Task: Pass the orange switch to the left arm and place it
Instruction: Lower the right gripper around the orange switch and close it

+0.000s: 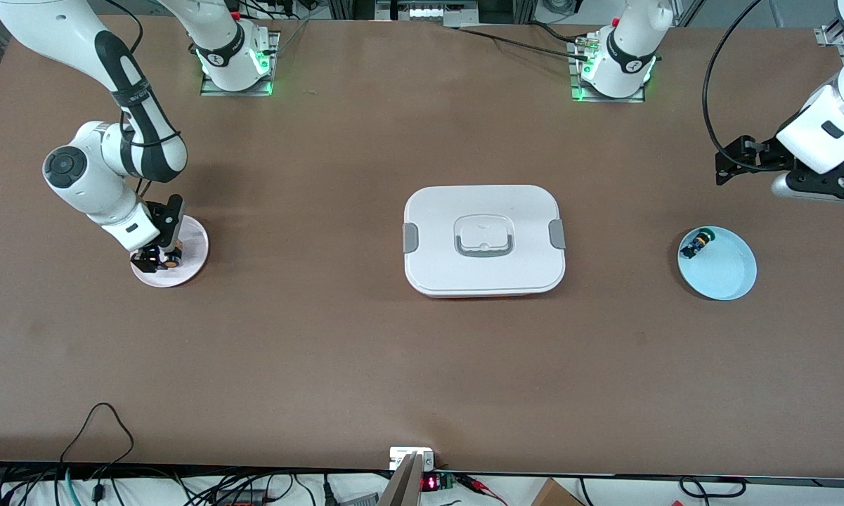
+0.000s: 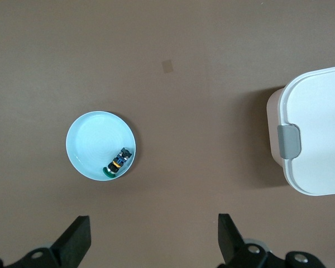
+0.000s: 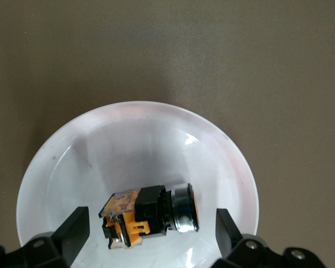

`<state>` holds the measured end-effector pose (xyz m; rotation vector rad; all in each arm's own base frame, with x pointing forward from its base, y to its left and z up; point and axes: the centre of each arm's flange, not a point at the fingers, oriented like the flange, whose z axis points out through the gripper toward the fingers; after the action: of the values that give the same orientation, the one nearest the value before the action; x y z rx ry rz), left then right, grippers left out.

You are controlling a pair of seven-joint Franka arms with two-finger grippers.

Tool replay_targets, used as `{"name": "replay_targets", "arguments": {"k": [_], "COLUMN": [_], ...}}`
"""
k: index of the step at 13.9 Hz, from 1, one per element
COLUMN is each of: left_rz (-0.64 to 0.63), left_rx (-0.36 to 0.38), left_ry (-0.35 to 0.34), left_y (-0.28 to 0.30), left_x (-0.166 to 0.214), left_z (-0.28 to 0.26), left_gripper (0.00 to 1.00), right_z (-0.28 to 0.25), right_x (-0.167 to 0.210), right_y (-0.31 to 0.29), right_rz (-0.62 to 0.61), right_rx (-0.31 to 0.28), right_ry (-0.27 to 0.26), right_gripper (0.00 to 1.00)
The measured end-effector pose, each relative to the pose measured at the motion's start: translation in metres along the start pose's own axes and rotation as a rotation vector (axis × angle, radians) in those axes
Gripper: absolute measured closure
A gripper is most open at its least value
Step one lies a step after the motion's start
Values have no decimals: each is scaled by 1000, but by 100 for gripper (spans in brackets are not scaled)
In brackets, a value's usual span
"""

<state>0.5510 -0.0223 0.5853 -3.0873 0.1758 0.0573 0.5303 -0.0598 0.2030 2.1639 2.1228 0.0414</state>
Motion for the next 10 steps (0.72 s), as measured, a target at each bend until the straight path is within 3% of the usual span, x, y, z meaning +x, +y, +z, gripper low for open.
{"name": "replay_targets", "arguments": {"k": [10], "left_rz": [0], "left_rx": [0], "left_ry": [0], "left_y": [0], "left_x": [0], "left_z": [0], "left_gripper": [0], "right_z": [12], "right_x": [0], "right_y": [-3], "right_rz": [-21], "right_rx": [4], "right_ry": [-2], "right_gripper": [0]}}
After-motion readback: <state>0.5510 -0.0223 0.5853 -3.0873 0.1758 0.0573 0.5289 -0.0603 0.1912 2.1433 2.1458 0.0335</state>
